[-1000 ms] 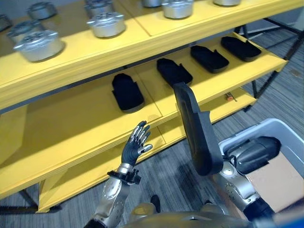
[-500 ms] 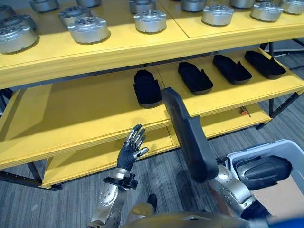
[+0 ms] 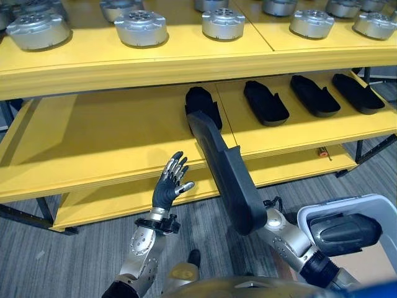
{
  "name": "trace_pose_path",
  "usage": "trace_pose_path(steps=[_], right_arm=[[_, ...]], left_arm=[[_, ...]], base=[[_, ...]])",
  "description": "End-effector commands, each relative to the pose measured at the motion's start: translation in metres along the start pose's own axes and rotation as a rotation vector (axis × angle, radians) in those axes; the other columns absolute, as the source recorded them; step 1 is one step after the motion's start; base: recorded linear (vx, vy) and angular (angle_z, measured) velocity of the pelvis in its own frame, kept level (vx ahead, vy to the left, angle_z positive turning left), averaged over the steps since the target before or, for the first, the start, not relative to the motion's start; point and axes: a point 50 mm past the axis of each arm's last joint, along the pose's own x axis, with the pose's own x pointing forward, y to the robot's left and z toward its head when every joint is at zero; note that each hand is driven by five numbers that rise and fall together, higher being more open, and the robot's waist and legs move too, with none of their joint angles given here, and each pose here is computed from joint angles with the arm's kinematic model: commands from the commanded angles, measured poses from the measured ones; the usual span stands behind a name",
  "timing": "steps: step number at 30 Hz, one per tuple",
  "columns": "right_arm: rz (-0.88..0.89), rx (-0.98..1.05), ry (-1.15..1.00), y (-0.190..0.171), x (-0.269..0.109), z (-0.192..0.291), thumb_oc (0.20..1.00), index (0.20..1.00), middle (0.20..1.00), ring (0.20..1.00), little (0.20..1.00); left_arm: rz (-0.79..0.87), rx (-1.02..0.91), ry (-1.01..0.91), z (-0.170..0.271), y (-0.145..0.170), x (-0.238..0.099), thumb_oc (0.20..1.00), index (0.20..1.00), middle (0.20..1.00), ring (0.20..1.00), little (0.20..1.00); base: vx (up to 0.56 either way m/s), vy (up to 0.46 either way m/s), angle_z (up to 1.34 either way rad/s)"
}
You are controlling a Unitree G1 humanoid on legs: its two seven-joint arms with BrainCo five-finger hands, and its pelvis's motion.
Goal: Move parts from the plastic box to the shelf.
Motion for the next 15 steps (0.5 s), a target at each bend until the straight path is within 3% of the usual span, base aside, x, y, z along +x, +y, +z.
trace_pose_path(steps=[1, 5, 15], right_arm=[[0.060, 0.039, -0.182, 0.014, -0.002, 0.033, 0.200, 0.200, 0.200, 0.200, 0.200], [0.098, 0.036, -0.193, 0.010, -0.003, 0.032, 0.200, 0.200, 0.200, 0.200, 0.200], [0.114, 0.049, -0.245, 0.011, 0.002, 0.044, 0.200, 0.200, 0.200, 0.200, 0.200]], left_arm=[[-0.099, -0.028, -0.068, 0.008, -0.022, 0.005, 1.000, 1.000, 1.000, 1.000, 1.000], [-0.131, -0.046, -0.055, 0.005, -0.021, 0.001, 1.000, 1.000, 1.000, 1.000, 1.000], [-0.159, -0.082, -0.027, -0.003, -0.016, 0.008, 1.000, 1.000, 1.000, 1.000, 1.000]], base=[[0.14, -0.065, 0.25], [0.09, -0.086, 0.85], [0.06, -0.101, 0.12]])
